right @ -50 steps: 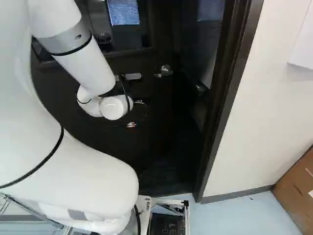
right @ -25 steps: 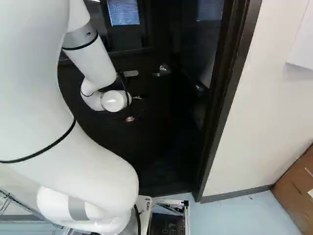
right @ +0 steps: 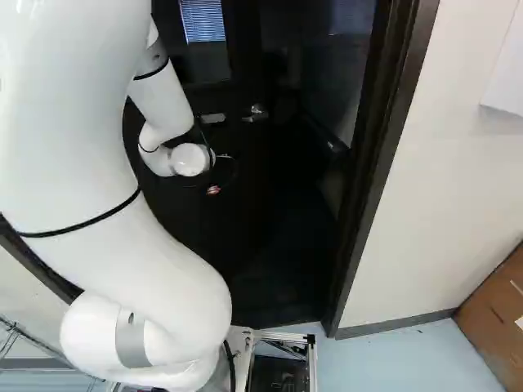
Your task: Open the door and move inside
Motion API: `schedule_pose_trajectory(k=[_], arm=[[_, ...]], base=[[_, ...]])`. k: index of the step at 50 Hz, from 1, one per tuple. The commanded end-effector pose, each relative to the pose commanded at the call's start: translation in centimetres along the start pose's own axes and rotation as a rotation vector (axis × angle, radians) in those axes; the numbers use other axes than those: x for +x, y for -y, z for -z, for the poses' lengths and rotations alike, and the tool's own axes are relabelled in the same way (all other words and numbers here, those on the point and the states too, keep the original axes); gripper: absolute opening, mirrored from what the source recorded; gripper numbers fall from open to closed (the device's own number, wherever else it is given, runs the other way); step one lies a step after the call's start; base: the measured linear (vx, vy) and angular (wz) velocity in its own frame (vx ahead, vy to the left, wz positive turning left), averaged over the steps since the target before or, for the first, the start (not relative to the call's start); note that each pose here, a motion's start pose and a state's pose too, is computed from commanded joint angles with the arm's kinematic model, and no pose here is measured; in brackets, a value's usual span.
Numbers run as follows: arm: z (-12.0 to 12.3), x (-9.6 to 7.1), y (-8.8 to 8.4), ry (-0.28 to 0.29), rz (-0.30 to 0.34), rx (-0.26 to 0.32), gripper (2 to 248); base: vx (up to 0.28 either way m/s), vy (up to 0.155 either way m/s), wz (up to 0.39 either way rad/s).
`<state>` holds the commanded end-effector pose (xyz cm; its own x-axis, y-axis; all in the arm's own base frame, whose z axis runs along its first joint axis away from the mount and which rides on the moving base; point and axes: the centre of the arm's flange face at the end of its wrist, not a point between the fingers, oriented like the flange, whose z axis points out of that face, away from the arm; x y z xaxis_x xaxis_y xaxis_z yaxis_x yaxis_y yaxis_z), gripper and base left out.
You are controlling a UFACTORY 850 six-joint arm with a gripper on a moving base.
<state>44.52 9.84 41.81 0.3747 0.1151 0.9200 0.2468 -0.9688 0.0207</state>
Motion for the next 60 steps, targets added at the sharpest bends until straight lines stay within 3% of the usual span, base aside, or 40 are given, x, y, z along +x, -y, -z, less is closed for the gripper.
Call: schedule_pose_trajectory(k=[60], arm=[[-8.3,3.2,6.2,-0.032,0.085,0.136,247]], base=[[0.0,0.0,0.0]])
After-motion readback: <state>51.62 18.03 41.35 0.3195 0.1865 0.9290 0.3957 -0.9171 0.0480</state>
